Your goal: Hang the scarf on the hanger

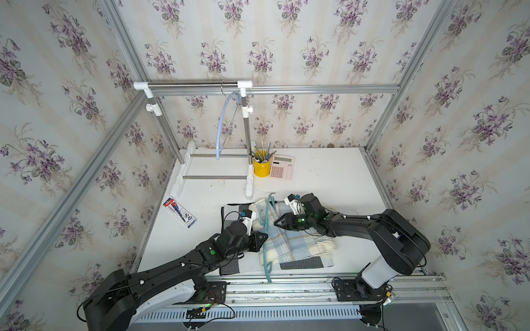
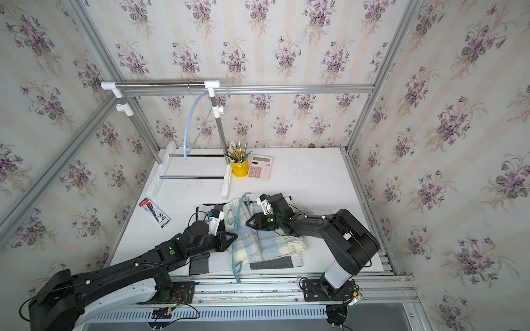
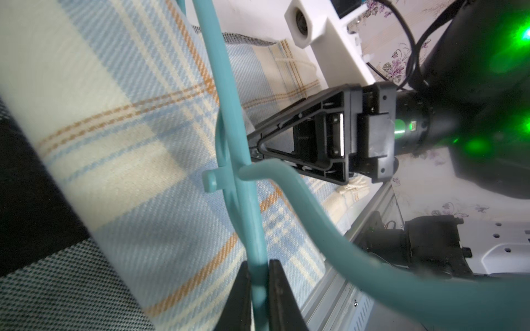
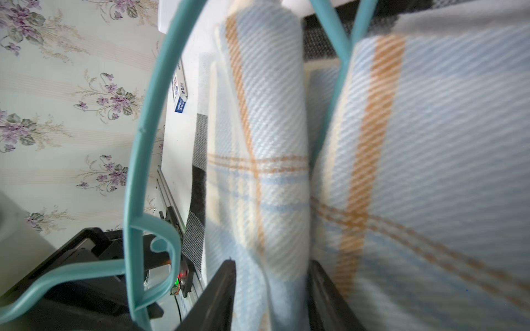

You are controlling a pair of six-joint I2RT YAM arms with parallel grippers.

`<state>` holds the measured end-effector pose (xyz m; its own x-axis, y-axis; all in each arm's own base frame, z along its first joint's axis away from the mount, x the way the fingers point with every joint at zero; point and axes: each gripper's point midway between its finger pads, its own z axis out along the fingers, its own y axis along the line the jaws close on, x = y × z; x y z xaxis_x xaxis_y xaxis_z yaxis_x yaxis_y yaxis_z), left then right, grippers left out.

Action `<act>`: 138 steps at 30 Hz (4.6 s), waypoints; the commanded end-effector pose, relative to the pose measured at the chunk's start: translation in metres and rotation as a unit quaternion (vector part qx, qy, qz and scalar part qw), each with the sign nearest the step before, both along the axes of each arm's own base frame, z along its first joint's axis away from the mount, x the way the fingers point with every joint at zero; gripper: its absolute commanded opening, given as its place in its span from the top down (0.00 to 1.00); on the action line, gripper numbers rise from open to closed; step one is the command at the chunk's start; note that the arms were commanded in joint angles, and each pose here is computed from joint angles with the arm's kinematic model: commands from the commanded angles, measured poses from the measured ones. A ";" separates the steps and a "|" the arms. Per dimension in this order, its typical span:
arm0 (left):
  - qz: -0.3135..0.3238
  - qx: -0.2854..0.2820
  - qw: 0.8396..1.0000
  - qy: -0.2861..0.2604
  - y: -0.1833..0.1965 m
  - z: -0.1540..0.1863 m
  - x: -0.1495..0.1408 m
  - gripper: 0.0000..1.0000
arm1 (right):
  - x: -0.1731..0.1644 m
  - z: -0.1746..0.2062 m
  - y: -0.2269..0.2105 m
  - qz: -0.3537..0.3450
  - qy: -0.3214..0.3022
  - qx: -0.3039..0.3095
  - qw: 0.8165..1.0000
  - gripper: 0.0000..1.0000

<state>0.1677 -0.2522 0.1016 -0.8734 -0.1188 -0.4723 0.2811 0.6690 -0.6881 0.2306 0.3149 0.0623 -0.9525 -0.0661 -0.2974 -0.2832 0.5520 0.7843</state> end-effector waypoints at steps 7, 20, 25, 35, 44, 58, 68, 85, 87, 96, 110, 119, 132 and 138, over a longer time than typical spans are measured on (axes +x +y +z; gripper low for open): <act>0.064 0.050 0.996 0.034 0.025 -0.025 0.003 1.00 | -0.006 0.005 0.011 0.024 0.002 0.027 0.999 0.55; 0.066 0.054 0.996 0.038 0.027 -0.024 0.002 1.00 | -0.011 0.007 0.032 0.051 0.010 0.037 0.998 0.84; 0.082 0.036 0.995 0.035 0.029 -0.016 0.003 1.00 | -0.004 0.038 0.021 0.028 -0.035 0.036 0.998 1.00; 0.121 0.002 0.992 0.041 0.030 -0.015 0.005 1.00 | -0.007 0.015 -0.058 -0.091 -0.067 -0.037 0.993 1.00; 0.068 0.030 0.997 0.006 0.016 0.036 0.005 1.00 | -0.009 0.011 -0.051 -0.079 -0.050 -0.018 0.995 1.00; 0.027 0.103 0.991 -0.083 0.015 0.203 0.018 1.00 | 0.000 0.125 -0.050 -0.106 -0.095 0.094 0.985 1.00; 0.039 0.124 0.987 -0.097 0.020 0.259 0.028 1.00 | 0.000 0.126 -0.055 -0.139 -0.069 0.122 0.980 1.00; 0.057 0.101 0.986 -0.116 0.021 0.262 0.034 1.00 | -0.017 0.050 -0.081 -0.171 -0.030 0.095 0.980 1.00; 0.055 0.099 0.987 -0.115 0.019 0.261 0.035 1.00 | -0.019 0.054 -0.077 -0.161 -0.028 0.111 0.980 1.00; 0.049 0.078 0.988 -0.122 0.005 0.272 0.041 1.00 | -0.010 0.046 -0.069 -0.155 -0.026 0.113 0.981 1.00; 0.048 0.059 0.989 -0.130 -0.001 0.282 0.043 1.00 | -0.001 0.034 -0.037 -0.129 -0.012 0.168 0.977 1.00; 0.046 0.057 0.989 -0.127 -0.003 0.283 0.043 1.00 | 0.012 0.011 -0.021 -0.126 -0.003 0.155 0.980 1.00; 0.043 0.049 0.991 -0.118 -0.009 0.281 0.044 1.00 | 0.031 0.009 -0.001 -0.124 -0.016 0.150 0.981 1.00; 0.045 0.047 0.991 -0.120 -0.006 0.285 0.043 1.00 | 0.038 0.009 0.013 -0.114 -0.035 0.141 0.983 0.94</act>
<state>0.2025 -0.2523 0.3621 -0.7708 -0.0829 -0.6316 0.3339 0.7918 -0.5114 0.2635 0.3287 0.0796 -0.9166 0.2382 -0.3211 -0.2355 0.3273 0.9151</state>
